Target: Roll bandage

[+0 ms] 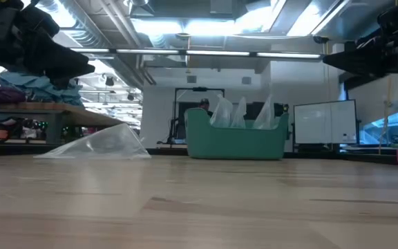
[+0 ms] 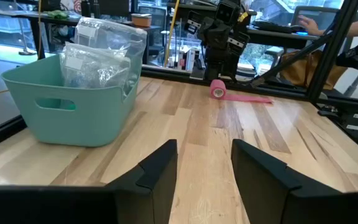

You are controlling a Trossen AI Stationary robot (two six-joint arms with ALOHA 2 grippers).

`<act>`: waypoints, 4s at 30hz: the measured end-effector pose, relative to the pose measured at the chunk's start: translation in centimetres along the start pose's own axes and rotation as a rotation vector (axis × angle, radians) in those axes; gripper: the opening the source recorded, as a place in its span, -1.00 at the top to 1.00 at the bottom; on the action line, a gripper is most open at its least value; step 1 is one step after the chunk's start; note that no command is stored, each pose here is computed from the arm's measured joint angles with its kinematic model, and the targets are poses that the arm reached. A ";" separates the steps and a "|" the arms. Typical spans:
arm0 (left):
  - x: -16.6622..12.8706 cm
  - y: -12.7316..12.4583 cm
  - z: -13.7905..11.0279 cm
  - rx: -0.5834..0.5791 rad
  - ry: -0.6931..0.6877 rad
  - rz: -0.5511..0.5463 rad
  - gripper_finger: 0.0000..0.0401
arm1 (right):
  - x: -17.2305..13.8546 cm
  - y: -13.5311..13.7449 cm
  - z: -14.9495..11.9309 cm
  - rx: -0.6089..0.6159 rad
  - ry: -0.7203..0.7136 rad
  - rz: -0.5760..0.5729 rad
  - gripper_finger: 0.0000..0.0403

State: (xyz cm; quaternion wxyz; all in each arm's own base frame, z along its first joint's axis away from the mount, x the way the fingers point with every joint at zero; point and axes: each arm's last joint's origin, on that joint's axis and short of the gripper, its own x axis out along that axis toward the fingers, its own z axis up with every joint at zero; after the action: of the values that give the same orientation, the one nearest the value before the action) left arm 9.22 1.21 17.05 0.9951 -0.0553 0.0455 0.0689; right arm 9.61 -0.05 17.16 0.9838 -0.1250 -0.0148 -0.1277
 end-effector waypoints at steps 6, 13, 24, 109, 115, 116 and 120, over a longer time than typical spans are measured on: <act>0.0 0.0 0.0 0.000 0.001 0.000 0.28 | 0.0 0.0 0.0 0.000 0.001 0.000 0.76; 0.0 0.0 0.0 0.000 0.000 0.000 0.28 | 0.0 0.0 0.0 0.000 0.001 0.000 0.76; 0.0 0.0 0.0 0.000 0.001 0.000 0.28 | 0.0 0.0 0.0 0.000 0.001 0.000 0.76; 0.0 0.2 0.1 -0.047 -0.025 0.053 0.28 | -0.7 -2.1 7.5 0.030 0.056 0.086 0.76; 0.0 0.2 0.2 -0.157 -0.028 0.051 0.28 | 0.9 -2.0 10.1 -0.044 0.374 0.231 0.76; 0.0 0.2 0.2 -0.183 -0.029 0.051 0.28 | 1.4 -1.8 10.3 -0.051 0.435 0.264 0.76; 0.0 0.2 0.2 -0.316 -0.032 0.048 0.28 | 3.5 -0.8 10.7 -0.092 0.685 0.395 0.76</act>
State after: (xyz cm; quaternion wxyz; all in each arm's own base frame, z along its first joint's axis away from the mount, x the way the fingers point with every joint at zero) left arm 9.22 1.43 17.18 0.9726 -0.2091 0.0193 0.1000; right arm 12.85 0.96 27.97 0.9308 -0.1196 0.3443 0.0294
